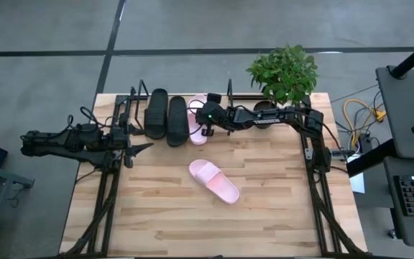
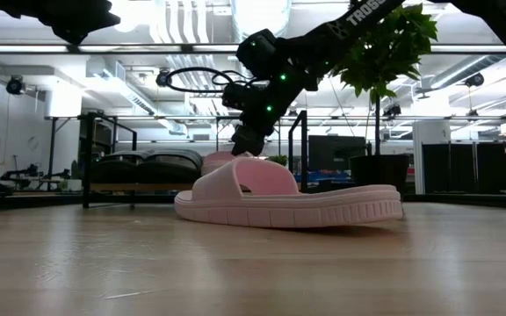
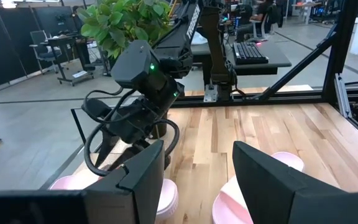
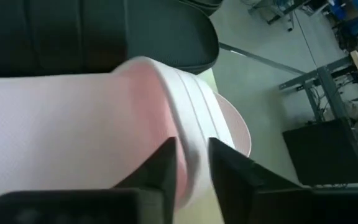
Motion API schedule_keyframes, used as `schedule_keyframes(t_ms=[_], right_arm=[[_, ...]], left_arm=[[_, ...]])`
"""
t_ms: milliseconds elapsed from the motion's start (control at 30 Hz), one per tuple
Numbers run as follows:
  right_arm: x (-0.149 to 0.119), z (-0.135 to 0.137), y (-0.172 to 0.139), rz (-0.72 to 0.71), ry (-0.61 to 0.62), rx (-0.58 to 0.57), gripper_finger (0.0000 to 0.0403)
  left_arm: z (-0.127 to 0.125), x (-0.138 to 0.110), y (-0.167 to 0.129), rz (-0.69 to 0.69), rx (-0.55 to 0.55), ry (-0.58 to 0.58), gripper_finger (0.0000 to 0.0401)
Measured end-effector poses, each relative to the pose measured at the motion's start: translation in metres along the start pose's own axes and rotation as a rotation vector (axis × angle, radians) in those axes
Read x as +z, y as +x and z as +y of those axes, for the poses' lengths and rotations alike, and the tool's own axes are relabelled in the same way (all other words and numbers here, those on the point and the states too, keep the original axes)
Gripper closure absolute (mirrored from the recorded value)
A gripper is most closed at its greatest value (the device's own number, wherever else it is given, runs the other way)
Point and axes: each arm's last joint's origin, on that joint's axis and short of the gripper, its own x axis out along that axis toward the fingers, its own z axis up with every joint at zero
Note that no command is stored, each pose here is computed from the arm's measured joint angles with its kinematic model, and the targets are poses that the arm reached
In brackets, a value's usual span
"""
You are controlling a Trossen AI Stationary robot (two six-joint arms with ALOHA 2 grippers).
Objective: Pick and place slides into the shelf
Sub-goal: Adjust the pink slipper on the shelf, then put the pink slipper on the shelf
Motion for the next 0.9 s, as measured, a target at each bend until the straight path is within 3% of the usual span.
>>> schedule_keyframes(t_ms=[233, 400, 500, 600, 700, 800, 900], right_arm=[[0.002, -0.002, -0.004, 0.016, 0.013, -0.035, 0.0227], [0.018, -0.010, -0.034, -0.027, 0.026, -0.065, 0.0202], [0.027, -0.008, -0.061, -0.053, 0.011, 0.007, 0.0200], [0.032, 0.010, -0.090, -0.060, -0.040, 0.188, 0.0206], [0.033, 0.043, -0.115, -0.034, -0.134, 0.297, 0.0214], [0.034, 0.079, -0.136, -0.043, -0.229, 0.362, 0.0220], [0.034, 0.109, -0.159, -0.068, -0.308, 0.353, 0.0225]], left_arm=[[0.000, 0.000, 0.000, 0.000, 0.000, 0.000, 0.0225], [0.000, 0.000, 0.000, 0.000, 0.000, 0.000, 0.0225], [0.000, 0.000, 0.000, 0.000, 0.000, 0.000, 0.0225], [0.000, 0.000, 0.000, -0.001, 0.000, 0.000, 0.0225], [0.000, 0.000, 0.000, -0.001, 0.000, 0.000, 0.0225], [0.000, 0.000, 0.000, -0.002, 0.000, -0.001, 0.0225], [0.000, 0.000, 0.000, -0.002, 0.000, -0.001, 0.0225]])
